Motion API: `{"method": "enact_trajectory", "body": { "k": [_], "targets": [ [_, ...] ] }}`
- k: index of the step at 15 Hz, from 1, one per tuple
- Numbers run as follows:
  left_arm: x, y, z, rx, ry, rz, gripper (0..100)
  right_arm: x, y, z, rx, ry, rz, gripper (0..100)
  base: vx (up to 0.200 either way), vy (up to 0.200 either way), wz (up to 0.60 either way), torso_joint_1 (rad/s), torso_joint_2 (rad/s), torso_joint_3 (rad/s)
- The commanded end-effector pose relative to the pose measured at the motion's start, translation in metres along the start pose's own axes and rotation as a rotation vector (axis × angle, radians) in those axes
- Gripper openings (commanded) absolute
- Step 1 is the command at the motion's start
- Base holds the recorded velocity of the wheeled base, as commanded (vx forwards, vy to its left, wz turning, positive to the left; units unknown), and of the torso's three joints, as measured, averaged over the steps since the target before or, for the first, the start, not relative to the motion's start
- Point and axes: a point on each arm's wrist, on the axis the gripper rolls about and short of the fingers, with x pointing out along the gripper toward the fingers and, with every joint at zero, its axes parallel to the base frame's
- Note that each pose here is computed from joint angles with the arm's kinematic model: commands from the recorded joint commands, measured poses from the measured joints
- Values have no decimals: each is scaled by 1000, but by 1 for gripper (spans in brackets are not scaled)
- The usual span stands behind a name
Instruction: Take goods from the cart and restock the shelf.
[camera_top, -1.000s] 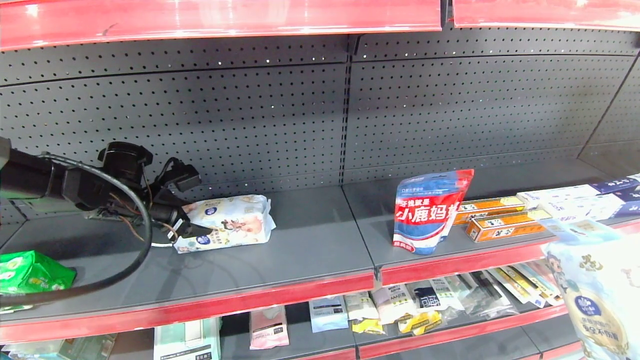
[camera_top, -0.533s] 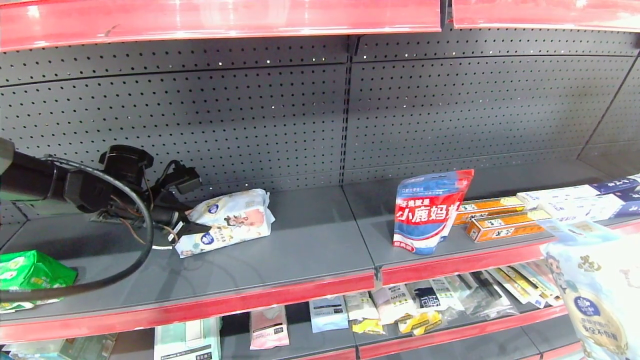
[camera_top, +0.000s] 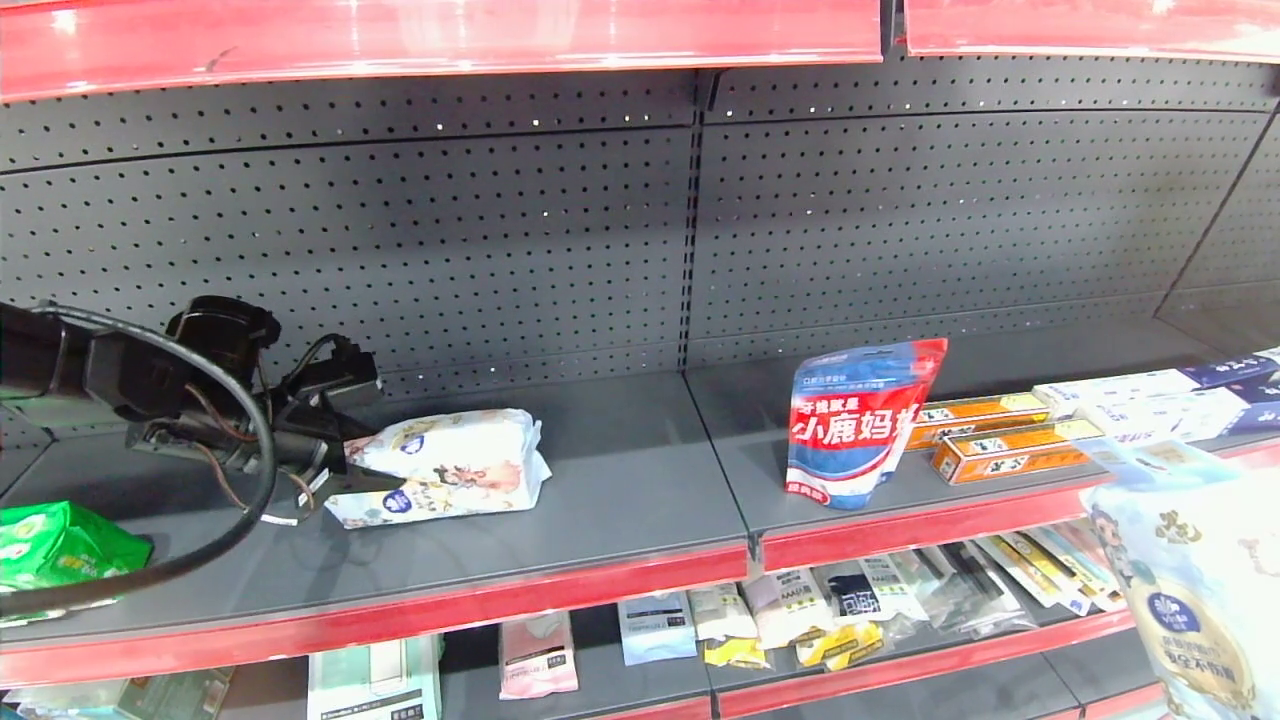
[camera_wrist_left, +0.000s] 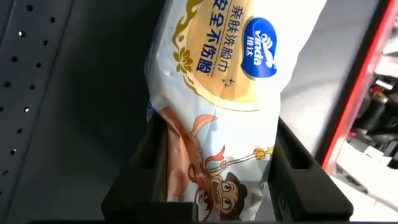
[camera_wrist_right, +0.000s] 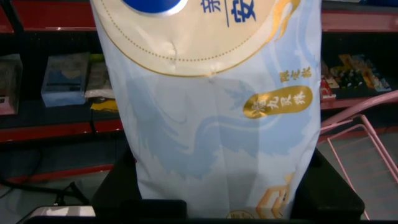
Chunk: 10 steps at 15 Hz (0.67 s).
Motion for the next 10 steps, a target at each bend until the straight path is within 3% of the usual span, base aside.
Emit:
{"method": "enact_trajectory", "body": {
  "k": [1, 7, 10],
  "targets": [
    [-9, -6, 0, 5, -7, 5, 0, 0, 0, 0, -1, 1, -3, 0, 0, 0, 0, 0, 0, 0],
    [-20, -24, 1, 10, -25, -21, 0, 0, 0, 0, -1, 1, -12, 0, 0, 0, 0, 0, 0, 0],
    [-25, -32, 0, 65, -25, -28, 0, 0, -1, 2, 0, -2, -13, 0, 0, 0, 0, 0, 0, 0]
  ]
}}
